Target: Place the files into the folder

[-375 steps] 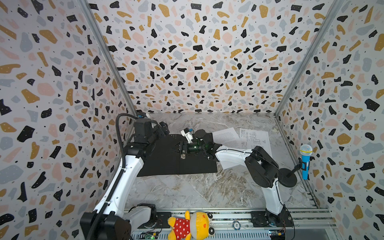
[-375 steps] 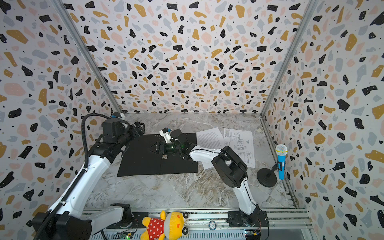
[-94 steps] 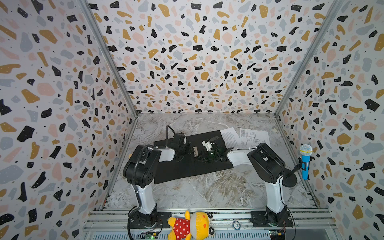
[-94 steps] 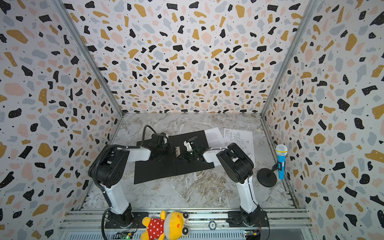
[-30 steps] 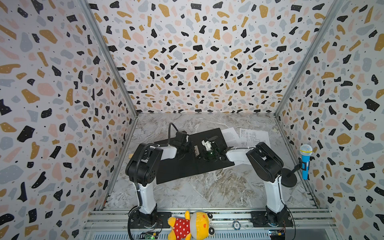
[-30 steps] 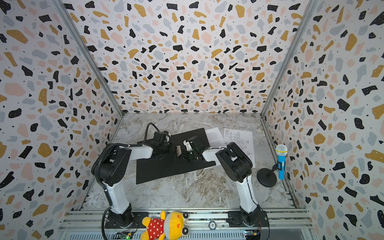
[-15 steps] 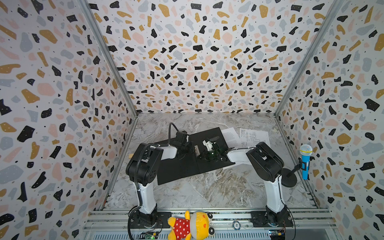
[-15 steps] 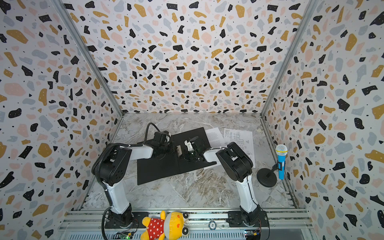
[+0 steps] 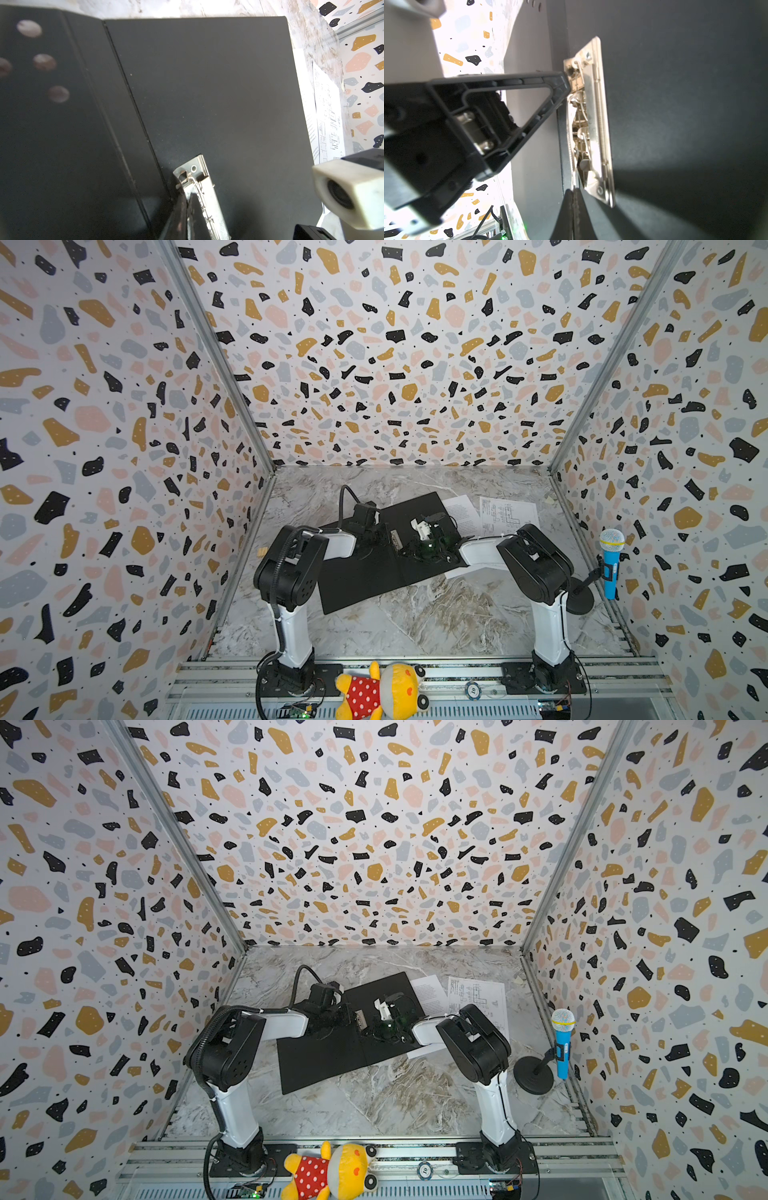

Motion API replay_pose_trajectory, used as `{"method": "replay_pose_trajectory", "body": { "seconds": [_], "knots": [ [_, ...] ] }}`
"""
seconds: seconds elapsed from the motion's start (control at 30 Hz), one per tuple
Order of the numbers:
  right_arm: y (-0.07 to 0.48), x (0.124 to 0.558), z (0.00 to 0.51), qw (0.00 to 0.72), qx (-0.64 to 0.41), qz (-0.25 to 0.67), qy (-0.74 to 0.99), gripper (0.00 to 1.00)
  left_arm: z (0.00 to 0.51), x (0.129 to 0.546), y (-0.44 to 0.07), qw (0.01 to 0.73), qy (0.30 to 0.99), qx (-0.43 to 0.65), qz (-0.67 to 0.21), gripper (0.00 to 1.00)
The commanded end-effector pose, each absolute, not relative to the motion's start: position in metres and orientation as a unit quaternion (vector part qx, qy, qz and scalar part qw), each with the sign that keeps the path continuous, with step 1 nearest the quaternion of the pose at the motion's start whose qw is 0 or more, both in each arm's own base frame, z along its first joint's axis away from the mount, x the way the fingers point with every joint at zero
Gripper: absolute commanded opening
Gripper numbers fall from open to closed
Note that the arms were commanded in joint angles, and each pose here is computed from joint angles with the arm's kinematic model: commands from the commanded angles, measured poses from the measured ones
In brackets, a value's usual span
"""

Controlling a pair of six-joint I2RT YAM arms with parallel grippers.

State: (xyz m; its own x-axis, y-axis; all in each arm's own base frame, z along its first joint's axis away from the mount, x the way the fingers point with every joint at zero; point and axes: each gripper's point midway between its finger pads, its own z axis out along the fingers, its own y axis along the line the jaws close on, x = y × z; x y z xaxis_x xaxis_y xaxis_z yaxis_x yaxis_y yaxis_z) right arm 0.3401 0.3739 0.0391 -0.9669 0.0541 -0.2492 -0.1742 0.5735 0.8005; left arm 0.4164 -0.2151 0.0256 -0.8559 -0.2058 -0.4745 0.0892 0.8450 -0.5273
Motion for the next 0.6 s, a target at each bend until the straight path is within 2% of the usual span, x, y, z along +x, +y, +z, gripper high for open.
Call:
{"method": "replay_pose_trajectory", "body": {
  "seconds": [0.0,0.27,0.57],
  "knots": [
    [0.353,0.326,0.017,0.083,-0.002,0.412,0.908,0.0,-0.018,0.388,-0.199,0.201,0.953,-0.035,-0.225,0.05],
    [0.363,0.324,0.026,0.085,-0.016,0.427,0.9,0.0,-0.01,0.391,-0.206,0.205,0.947,-0.033,-0.245,0.07],
    [0.369,0.328,0.049,0.103,-0.025,0.443,0.89,0.11,0.022,0.402,-0.215,0.229,0.933,-0.034,-0.274,0.15]
  ]
}}
